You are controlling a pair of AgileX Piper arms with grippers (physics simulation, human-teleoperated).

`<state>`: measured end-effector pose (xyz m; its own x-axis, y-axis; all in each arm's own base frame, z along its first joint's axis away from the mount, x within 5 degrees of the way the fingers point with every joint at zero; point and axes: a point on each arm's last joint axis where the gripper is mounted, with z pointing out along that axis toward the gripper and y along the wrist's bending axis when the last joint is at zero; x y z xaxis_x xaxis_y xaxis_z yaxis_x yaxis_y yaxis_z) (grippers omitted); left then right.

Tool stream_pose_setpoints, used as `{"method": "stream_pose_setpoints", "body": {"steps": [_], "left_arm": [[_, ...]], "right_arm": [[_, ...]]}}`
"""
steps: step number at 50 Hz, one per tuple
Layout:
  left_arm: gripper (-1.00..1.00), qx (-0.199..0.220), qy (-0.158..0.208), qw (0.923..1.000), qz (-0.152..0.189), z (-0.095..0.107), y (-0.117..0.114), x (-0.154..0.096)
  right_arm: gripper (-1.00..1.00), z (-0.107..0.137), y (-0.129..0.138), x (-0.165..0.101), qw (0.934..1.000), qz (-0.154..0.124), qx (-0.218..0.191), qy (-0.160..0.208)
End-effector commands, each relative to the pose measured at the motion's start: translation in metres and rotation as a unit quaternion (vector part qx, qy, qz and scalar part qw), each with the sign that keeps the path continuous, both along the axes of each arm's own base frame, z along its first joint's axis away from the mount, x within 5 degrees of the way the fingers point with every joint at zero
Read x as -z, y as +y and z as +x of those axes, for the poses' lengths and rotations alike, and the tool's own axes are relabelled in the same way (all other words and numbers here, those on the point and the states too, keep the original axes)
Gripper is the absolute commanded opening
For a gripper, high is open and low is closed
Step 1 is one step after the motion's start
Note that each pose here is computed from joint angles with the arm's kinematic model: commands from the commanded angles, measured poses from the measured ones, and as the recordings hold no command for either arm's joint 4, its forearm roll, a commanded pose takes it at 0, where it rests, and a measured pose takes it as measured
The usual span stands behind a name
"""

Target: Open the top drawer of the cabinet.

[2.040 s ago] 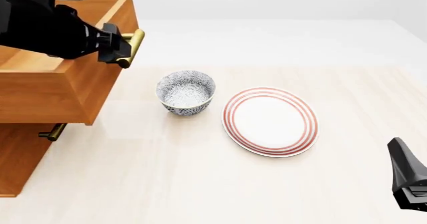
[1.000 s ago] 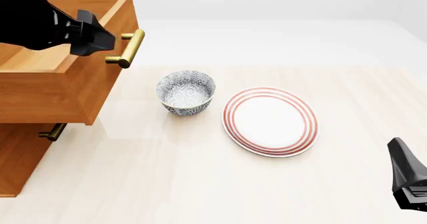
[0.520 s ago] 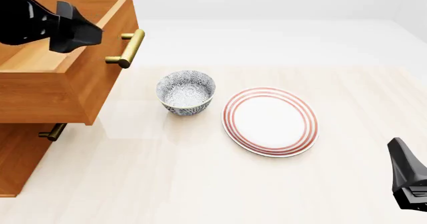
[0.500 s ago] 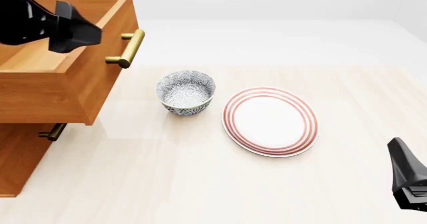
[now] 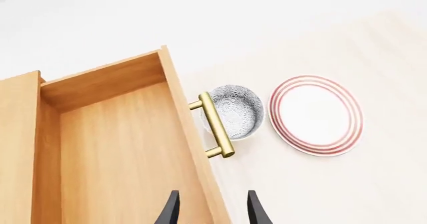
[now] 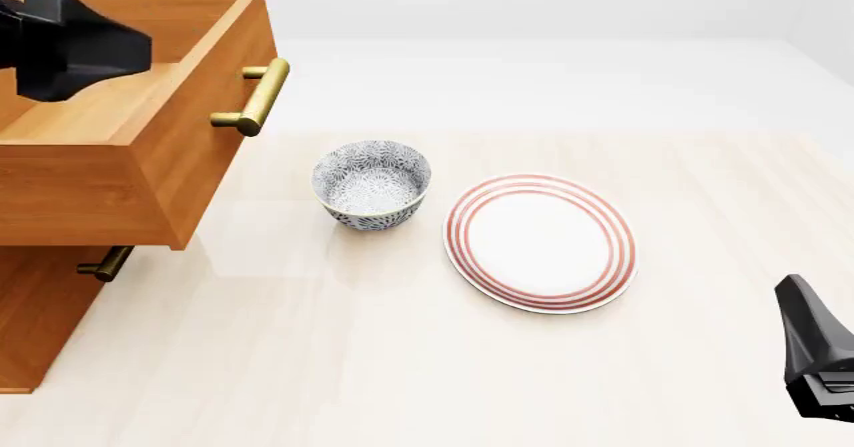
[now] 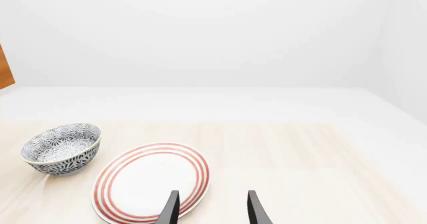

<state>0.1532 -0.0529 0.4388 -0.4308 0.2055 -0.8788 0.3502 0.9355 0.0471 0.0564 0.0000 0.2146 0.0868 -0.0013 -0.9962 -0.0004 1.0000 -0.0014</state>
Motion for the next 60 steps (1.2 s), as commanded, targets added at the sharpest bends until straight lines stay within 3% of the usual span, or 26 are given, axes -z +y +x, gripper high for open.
{"method": "stream_pose_setpoints", "body": {"steps": [1, 16, 60], "left_arm": [[1.00, 0.002, -0.022, 0.9998, 0.003, -0.015, 0.006, -0.006], [1.00, 0.010, -0.073, 0.9973, -0.003, -0.038, 0.013, -0.020], [1.00, -0.018, -0.153, 0.9881, -0.003, -0.071, 0.031, -0.060]], "right_arm": [[1.00, 0.000, 0.000, 0.000, 1.0000, 0.000, 0.000, 0.000], [1.00, 0.000, 0.000, 0.000, 1.0000, 0.000, 0.000, 0.000], [1.00, 0.000, 0.000, 0.000, 1.0000, 0.000, 0.000, 0.000]]}}
